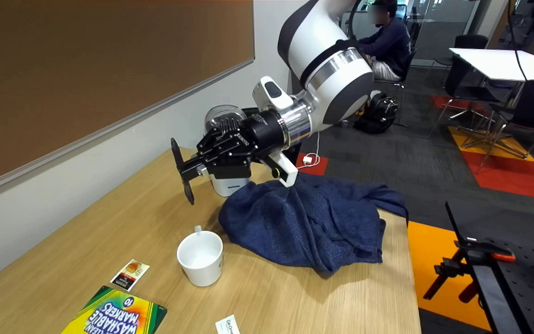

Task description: Put the pen into the mug.

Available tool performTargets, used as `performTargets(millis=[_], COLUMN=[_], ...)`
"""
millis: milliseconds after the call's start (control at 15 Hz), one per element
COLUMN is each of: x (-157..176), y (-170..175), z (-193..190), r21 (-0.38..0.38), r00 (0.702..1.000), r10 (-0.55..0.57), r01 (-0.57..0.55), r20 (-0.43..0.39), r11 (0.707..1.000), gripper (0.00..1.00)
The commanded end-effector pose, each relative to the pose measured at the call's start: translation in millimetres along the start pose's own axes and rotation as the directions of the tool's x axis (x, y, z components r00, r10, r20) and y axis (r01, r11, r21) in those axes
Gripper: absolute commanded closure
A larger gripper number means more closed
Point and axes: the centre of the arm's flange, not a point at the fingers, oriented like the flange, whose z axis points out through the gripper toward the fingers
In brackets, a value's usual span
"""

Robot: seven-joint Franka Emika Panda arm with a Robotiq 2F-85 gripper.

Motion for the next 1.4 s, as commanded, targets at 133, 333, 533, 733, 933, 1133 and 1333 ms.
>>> performTargets(millis=[133,333,533,733,933,1133,1333], x=[-14,-19,-28,-46,-65,-81,-92], y=[-10,-13,-13,-14,-17,-21,-21], z=[16,15,11,8,6,7,10], r21=[-0.088,-0.12,-0.138,-0.132,-0.128,-0.123,-0.113], r00=[0.998,0.995,0.993,0.991,0.988,0.987,0.99], r10=[0.068,0.094,0.115,0.13,0.154,0.161,0.14], r01=[-0.069,-0.096,-0.117,-0.13,-0.152,-0.157,-0.136], r20=[-0.019,-0.025,-0.02,-0.005,0.007,0.02,0.031], r11=[0.994,0.988,0.983,0.983,0.98,0.98,0.984], gripper=[0.97,0.97,0.97,0.97,0.97,0.97,0.97])
